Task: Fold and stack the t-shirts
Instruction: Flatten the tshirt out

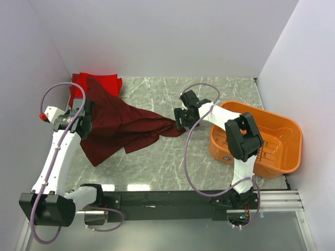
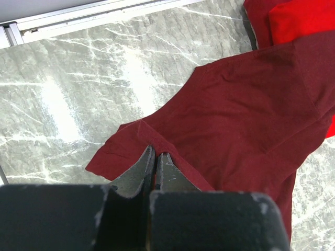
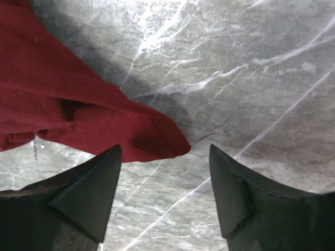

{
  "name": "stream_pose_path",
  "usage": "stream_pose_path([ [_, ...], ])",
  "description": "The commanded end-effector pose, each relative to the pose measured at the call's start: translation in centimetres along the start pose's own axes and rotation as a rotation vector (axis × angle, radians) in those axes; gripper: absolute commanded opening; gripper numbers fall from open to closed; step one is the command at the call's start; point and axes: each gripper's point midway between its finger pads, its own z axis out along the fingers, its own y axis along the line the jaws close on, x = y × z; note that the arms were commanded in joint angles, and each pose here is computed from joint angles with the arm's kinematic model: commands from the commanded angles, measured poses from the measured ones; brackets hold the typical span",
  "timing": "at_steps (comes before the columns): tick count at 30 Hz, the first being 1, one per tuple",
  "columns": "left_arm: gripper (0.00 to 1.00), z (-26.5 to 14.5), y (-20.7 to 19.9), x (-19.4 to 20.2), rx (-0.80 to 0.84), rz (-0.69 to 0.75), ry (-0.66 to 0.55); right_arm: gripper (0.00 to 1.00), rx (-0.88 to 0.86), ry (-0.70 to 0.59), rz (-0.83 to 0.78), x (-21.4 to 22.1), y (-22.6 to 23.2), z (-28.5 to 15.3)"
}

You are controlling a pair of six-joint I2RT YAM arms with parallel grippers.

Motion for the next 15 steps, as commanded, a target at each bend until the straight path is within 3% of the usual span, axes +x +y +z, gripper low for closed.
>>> stream_pose_path([
  [1,0.01,-0.4,-0.4,-1.3,0.025,-0.024,-0.04,0.73,-0.022,-0.029,-0.042,-1.4,0.8,0.1],
  [9,0.01,-0.3,-0.4,-1.2,0.021,-0.021,-0.035,0.66,-0.069,0.023,-0.056,1.1,1.6,0.9],
  [15,0.01,-0.5,-0.9,-1.2,0.054,-0.026,-0.025,0.48,-0.069,0.036,-0.061,1.4,1.7,1.6],
])
